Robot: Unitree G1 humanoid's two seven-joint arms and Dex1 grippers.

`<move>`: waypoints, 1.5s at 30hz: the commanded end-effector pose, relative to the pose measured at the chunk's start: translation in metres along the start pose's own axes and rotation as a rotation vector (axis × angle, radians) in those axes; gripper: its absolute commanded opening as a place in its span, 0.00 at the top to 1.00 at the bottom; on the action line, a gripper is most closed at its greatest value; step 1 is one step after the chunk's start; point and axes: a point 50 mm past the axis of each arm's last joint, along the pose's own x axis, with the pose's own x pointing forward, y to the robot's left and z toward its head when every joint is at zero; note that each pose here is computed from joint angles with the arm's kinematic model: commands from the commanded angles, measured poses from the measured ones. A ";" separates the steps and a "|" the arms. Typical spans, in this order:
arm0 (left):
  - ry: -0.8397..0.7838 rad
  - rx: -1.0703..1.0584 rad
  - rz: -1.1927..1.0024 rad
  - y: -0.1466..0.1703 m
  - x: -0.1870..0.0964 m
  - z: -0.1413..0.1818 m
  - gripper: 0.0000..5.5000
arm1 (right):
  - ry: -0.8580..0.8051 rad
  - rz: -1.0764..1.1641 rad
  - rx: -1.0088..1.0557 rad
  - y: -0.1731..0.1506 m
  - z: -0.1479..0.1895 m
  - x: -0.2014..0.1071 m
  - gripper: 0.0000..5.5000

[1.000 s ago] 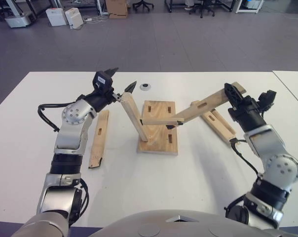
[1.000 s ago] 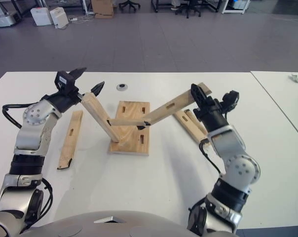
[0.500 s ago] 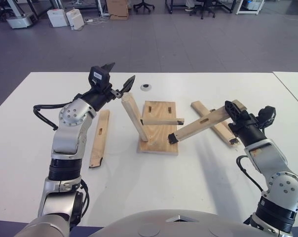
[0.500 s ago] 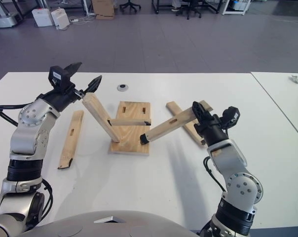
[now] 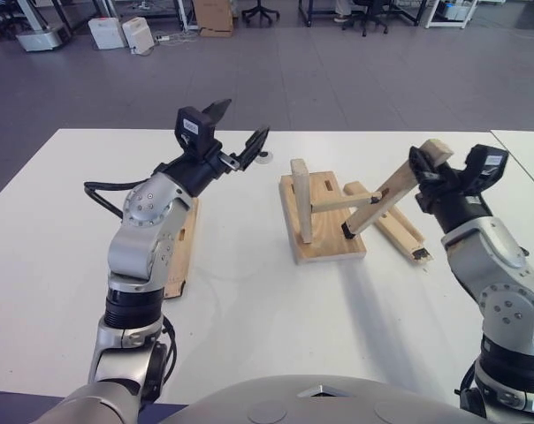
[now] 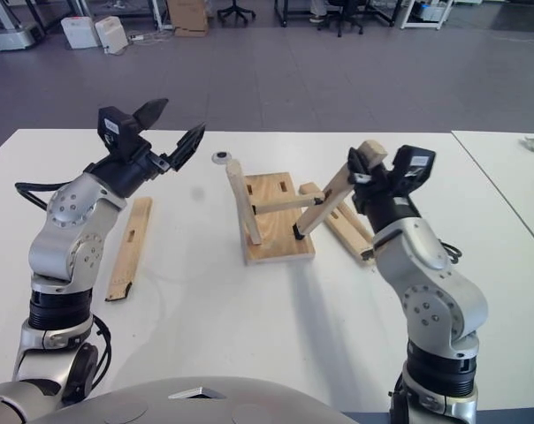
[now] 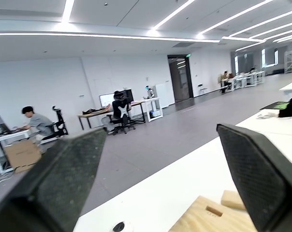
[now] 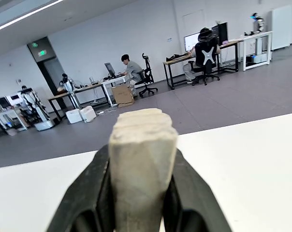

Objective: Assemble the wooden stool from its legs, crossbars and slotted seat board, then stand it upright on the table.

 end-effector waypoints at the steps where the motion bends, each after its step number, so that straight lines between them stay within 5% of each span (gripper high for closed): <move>1: -0.021 -0.006 -0.036 -0.007 0.008 0.008 0.24 | 0.162 -0.067 -0.048 -0.005 -0.034 -0.006 0.82; 6: -0.018 -0.009 -0.088 -0.018 0.015 0.007 0.24 | 0.177 -0.062 -0.099 -0.006 -0.040 -0.004 0.82; 16: 0.092 0.026 -0.150 -0.040 0.017 -0.017 0.24 | 0.063 0.149 -0.185 0.011 -0.024 -0.002 0.43; 23: 0.154 0.036 -0.190 -0.074 0.008 -0.037 0.24 | 0.064 0.299 -0.195 0.021 -0.025 -0.009 0.43; 34: 0.156 0.015 -0.135 -0.073 0.016 -0.042 0.24 | 0.130 0.519 -0.225 0.040 -0.038 -0.017 0.43; 40: -0.090 -0.116 -0.064 -0.041 0.024 0.015 0.24 | -0.030 0.425 -0.160 0.019 -0.006 -0.012 0.43; 45: -0.289 -0.135 -0.050 0.004 0.024 0.081 0.24 | -0.243 0.564 -0.129 0.008 0.059 -0.015 0.43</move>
